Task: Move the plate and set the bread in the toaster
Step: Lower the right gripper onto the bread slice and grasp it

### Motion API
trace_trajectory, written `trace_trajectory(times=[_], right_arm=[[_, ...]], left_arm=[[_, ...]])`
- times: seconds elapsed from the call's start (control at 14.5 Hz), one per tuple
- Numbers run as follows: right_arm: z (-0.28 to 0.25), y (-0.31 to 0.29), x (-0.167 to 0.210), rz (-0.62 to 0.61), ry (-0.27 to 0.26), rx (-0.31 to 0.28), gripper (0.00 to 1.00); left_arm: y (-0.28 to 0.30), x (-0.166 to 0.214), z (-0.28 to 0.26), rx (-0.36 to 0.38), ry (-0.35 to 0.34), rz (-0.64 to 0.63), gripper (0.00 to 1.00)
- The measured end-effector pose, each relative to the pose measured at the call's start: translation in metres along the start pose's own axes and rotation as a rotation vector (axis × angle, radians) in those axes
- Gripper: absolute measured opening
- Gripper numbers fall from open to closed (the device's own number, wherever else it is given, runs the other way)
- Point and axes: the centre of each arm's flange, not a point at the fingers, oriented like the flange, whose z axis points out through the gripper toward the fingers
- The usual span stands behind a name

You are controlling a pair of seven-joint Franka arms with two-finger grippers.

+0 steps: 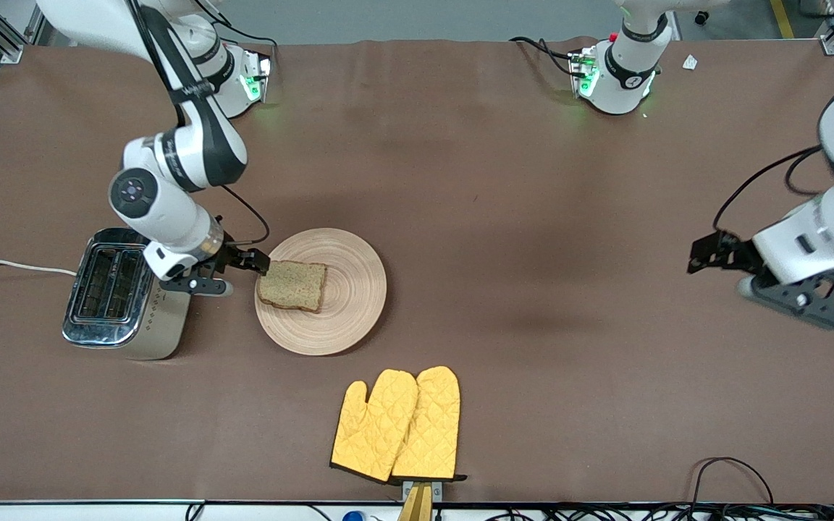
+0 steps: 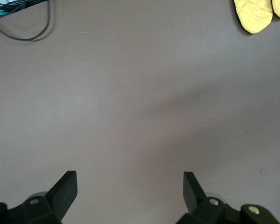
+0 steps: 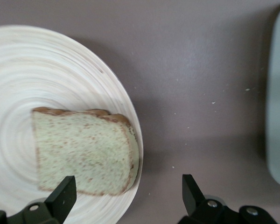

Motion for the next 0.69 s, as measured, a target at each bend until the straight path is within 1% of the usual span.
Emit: trace_trajectory(times=[0.21, 0.34, 0.41, 0.48, 0.62, 0.69], right_arm=[[0.02, 0.0, -0.002, -0.001, -0.021, -0.008, 1.0], [0.024, -0.001, -0.003, -0.001, -0.028, -0.01, 0.97], [0.026, -0.002, -0.003, -0.001, -0.03, -0.011, 0.93], [0.03, -0.002, -0.003, 0.0, -0.032, -0.012, 0.93], [0.038, -0.001, -0.003, 0.002, -0.037, -0.015, 0.81], [0.042, -0.001, -0.004, 0.003, -0.04, -0.016, 0.81]], left_arm=[[0.007, -0.016, -0.034, 0.012, 0.013, -0.12, 1.0], [0.013, -0.03, -0.051, 0.013, -0.008, -0.205, 1.0], [0.016, -0.036, -0.057, 0.015, -0.019, -0.227, 1.0], [0.017, -0.04, -0.061, 0.02, -0.022, -0.239, 1.0], [0.018, -0.046, -0.063, 0.041, -0.026, -0.249, 1.0], [0.019, -0.049, -0.063, 0.046, -0.021, -0.251, 1.0]])
